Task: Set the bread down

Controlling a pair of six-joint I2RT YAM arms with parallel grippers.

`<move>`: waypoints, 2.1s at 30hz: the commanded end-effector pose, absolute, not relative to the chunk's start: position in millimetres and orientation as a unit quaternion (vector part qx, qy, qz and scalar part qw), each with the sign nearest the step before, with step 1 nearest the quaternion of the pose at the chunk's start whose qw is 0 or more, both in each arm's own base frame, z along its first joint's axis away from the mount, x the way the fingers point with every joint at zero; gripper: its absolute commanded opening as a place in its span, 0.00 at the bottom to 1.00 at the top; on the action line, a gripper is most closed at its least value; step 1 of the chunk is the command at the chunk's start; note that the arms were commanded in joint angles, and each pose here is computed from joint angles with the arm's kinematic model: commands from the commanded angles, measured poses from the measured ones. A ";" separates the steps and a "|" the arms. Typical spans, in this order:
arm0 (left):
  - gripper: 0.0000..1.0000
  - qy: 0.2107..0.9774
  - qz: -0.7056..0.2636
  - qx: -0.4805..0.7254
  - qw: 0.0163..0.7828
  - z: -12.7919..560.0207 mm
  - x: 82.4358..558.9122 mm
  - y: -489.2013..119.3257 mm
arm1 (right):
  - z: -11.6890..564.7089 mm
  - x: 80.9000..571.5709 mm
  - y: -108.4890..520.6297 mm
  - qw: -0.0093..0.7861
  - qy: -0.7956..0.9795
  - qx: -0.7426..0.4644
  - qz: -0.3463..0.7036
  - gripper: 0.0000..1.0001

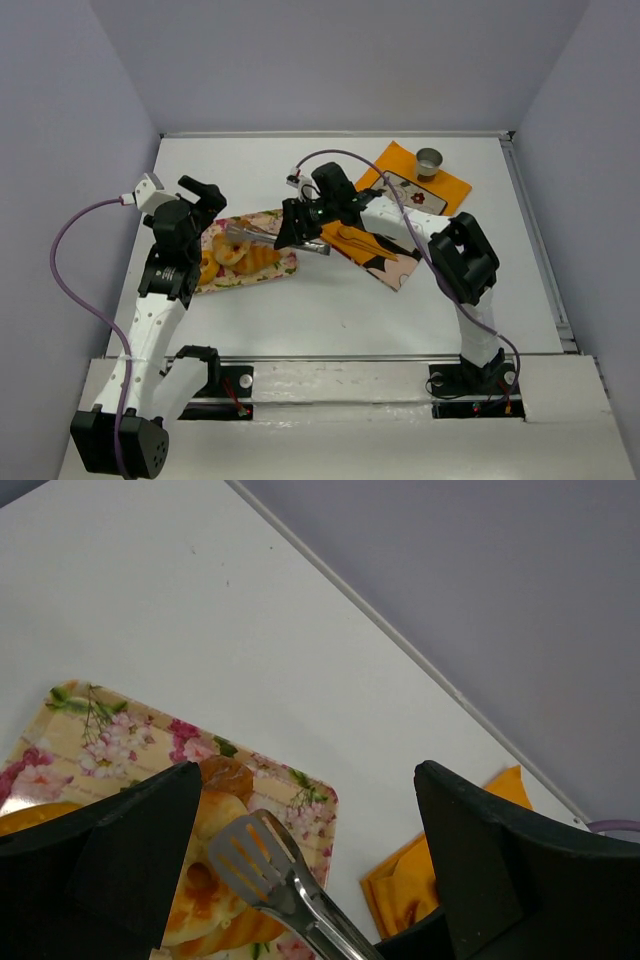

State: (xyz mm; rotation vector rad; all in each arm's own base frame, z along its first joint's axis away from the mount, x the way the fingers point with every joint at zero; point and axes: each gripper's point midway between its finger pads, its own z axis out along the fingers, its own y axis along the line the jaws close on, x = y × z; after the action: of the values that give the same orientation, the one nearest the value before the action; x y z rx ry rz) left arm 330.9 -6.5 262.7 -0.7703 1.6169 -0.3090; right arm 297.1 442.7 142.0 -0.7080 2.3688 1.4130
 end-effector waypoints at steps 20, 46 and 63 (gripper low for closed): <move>0.99 0.681 -0.145 -0.331 0.637 275.6 328.4 -4.7 | 244.6 304.7 415.3 0.341 0.784 -0.248 0.456 0.08; 0.99 0.690 -0.156 -0.316 0.632 271.6 337.4 -13.1 | 164.4 324.8 123.0 0.415 0.851 0.130 0.294 0.11; 0.99 0.692 -0.157 -0.314 0.631 269.0 340.6 -14.2 | 145.4 313.6 80.7 0.403 0.860 0.208 0.236 0.70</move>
State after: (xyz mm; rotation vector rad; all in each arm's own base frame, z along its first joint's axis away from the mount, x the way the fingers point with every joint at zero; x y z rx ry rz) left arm 335.7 -14.9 258.9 -0.7389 1.6262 -0.3511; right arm 309.3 90.3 128.9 0.5193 2.2199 0.6482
